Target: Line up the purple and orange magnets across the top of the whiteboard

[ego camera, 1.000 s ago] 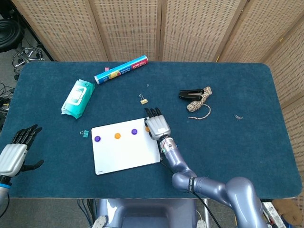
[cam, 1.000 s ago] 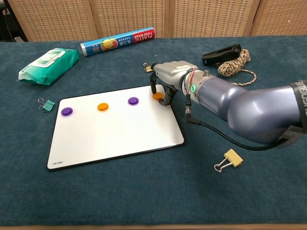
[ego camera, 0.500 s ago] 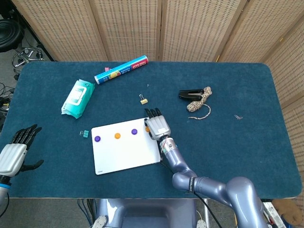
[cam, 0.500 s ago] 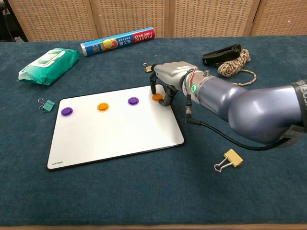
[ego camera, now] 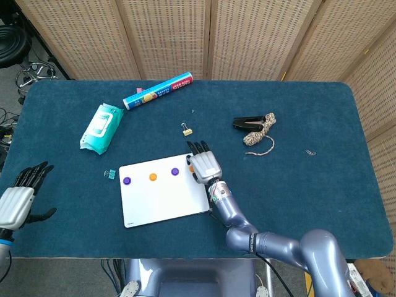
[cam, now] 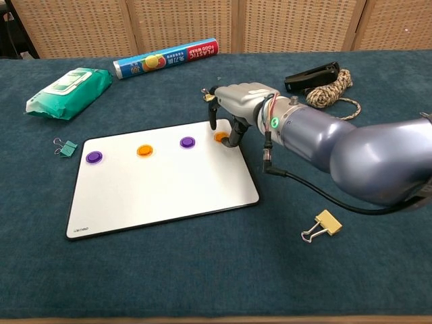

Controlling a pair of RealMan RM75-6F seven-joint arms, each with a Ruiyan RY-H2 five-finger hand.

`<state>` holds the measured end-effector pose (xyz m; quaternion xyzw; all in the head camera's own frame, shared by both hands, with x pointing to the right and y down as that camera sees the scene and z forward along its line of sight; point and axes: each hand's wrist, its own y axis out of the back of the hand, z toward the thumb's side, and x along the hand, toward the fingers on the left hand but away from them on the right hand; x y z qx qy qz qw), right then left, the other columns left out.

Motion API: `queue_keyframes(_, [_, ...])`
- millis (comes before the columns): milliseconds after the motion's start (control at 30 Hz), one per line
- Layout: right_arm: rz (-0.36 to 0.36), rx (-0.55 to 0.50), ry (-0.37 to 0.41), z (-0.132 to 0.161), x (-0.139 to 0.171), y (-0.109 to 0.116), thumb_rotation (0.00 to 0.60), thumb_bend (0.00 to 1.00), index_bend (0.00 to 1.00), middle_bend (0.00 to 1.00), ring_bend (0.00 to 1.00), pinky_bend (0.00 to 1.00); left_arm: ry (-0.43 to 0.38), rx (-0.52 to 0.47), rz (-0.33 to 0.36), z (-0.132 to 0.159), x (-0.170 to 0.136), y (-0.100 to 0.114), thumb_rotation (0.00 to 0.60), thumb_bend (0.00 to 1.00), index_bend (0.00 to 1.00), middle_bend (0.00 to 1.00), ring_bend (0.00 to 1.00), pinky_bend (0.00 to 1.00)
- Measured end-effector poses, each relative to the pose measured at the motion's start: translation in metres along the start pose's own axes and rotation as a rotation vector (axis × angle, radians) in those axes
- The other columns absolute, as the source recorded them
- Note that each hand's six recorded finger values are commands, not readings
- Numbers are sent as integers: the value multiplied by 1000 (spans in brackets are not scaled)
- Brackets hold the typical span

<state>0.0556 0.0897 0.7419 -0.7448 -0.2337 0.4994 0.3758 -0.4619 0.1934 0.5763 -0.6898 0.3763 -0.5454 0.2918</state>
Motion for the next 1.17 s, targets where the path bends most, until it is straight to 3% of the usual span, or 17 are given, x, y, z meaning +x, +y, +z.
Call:
queue_keyframes(167, [-47, 6, 30, -3, 16, 19, 600, 411, 335, 0, 0, 0, -2, 0, 10, 0, -1, 2, 600, 196, 0, 0, 0, 0])
queue_keyframes(333, [-129, 42, 32, -32, 46, 48, 600, 404, 266, 0, 0, 0, 0, 18, 40, 1, -3, 6, 600, 196, 0, 0, 0, 0])
queue_keyframes(600, [-226, 112, -63, -118, 119, 77, 600, 14, 57, 0, 0, 0, 0, 36, 56, 4, -8, 3, 600, 197, 0, 0, 0, 0])
queue_keyframes(867, [-278, 84, -197, -193, 197, 83, 600, 0, 0, 0, 0, 0, 30, 55, 95, 0, -12, 7, 600, 196, 0, 0, 0, 0])
queue_keyframes(1167, [-312, -2, -357, -252, 291, 64, 600, 0, 0, 0, 0, 0, 104, 9, 125, -14, -20, 8, 600, 195, 0, 0, 0, 0])
